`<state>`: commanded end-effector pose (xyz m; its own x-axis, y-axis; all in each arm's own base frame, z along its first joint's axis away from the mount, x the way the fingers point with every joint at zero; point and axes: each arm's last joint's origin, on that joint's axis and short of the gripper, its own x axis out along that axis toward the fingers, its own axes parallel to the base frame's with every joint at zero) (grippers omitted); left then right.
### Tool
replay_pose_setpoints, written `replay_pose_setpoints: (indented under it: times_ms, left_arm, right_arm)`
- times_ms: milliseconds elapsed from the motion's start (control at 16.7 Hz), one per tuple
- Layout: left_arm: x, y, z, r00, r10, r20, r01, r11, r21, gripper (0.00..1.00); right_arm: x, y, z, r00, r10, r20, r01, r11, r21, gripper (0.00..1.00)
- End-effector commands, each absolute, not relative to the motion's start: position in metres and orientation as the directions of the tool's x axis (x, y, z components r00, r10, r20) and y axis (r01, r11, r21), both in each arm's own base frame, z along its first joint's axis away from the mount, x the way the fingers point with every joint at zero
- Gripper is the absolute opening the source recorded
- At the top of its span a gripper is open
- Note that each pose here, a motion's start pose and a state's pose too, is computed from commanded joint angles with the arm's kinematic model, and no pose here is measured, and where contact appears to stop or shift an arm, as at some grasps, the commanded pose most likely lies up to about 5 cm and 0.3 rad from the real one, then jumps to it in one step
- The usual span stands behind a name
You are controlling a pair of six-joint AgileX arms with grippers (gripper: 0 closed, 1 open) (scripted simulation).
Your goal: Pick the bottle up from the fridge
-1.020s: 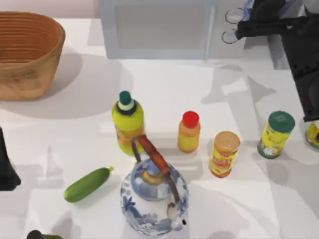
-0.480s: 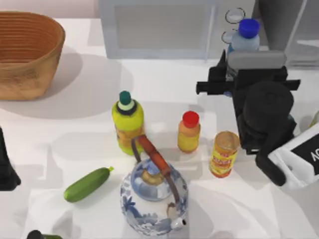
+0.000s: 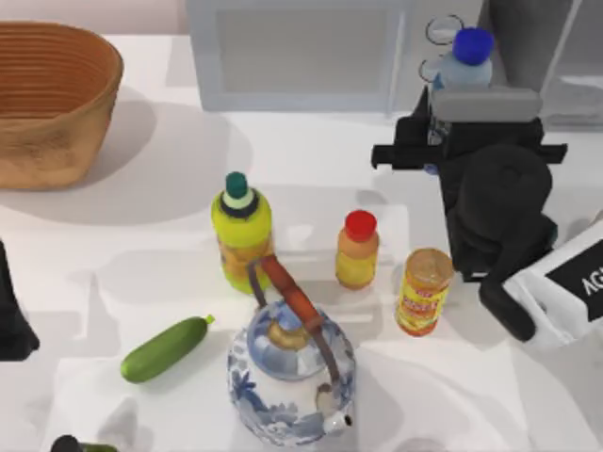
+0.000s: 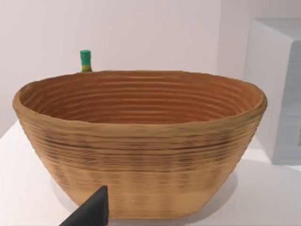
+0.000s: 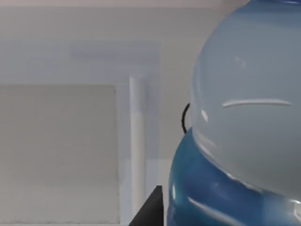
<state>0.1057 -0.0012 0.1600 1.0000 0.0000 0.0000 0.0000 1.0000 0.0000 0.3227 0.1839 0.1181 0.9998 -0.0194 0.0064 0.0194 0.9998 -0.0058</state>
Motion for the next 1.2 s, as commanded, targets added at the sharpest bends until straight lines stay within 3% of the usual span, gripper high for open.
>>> replay_pose_setpoints:
  times_ms: [360,780,1200]
  left_arm:
    - [0.106,-0.001,0.160,1.000,0.000,0.000,0.000,1.000,0.000,1.00]
    - [0.106,-0.001,0.160,1.000,0.000,0.000,0.000,1.000,0.000,1.00]
    - [0.106,-0.001,0.160,1.000,0.000,0.000,0.000,1.000,0.000,1.00]
  right_arm:
    - [0.362,0.181,0.095,0.999,-0.034,-0.006,0.034,0.999,-0.010,0.00]
    - [0.368,0.188,0.083,1.000,-0.002,-0.004,0.002,1.000,-0.017,0.00]
    - [0.368,0.188,0.083,1.000,-0.002,-0.004,0.002,1.000,-0.017,0.53]
